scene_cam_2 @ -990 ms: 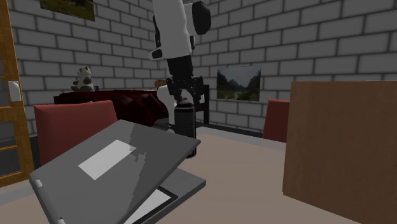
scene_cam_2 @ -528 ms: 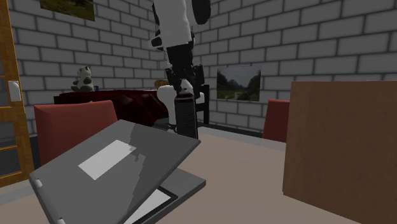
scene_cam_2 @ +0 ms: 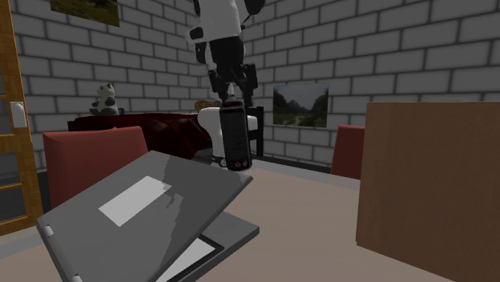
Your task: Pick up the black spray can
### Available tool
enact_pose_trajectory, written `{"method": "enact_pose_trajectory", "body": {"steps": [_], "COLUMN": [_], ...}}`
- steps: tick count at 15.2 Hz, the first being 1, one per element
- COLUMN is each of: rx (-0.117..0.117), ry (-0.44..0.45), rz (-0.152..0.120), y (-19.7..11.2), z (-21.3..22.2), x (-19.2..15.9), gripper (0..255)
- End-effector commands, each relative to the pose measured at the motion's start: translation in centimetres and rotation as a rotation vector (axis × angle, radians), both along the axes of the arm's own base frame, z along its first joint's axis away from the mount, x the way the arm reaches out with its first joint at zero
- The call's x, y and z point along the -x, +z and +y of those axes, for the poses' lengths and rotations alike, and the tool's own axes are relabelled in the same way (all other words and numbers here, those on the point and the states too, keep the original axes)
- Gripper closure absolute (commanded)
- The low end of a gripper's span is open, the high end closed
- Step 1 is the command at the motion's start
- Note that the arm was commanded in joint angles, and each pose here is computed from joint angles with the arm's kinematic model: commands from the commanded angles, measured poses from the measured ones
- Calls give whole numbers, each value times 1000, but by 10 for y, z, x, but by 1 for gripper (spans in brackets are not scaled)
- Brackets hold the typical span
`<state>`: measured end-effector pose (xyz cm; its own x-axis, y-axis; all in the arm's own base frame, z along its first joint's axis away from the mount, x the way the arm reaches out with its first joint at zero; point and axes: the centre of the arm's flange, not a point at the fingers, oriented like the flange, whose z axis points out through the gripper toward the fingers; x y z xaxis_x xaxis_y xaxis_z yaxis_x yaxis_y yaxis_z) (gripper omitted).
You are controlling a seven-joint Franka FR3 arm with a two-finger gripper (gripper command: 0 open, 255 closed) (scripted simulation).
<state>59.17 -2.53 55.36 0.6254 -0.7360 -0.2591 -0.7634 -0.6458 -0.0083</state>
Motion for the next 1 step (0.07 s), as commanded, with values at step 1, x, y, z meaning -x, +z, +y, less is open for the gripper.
{"method": "enact_pose_trajectory", "body": {"steps": [1], "rx": [0], "ry": [0], "rz": [0], "y": [3], "z": [0], "x": [0], "gripper": [255]}}
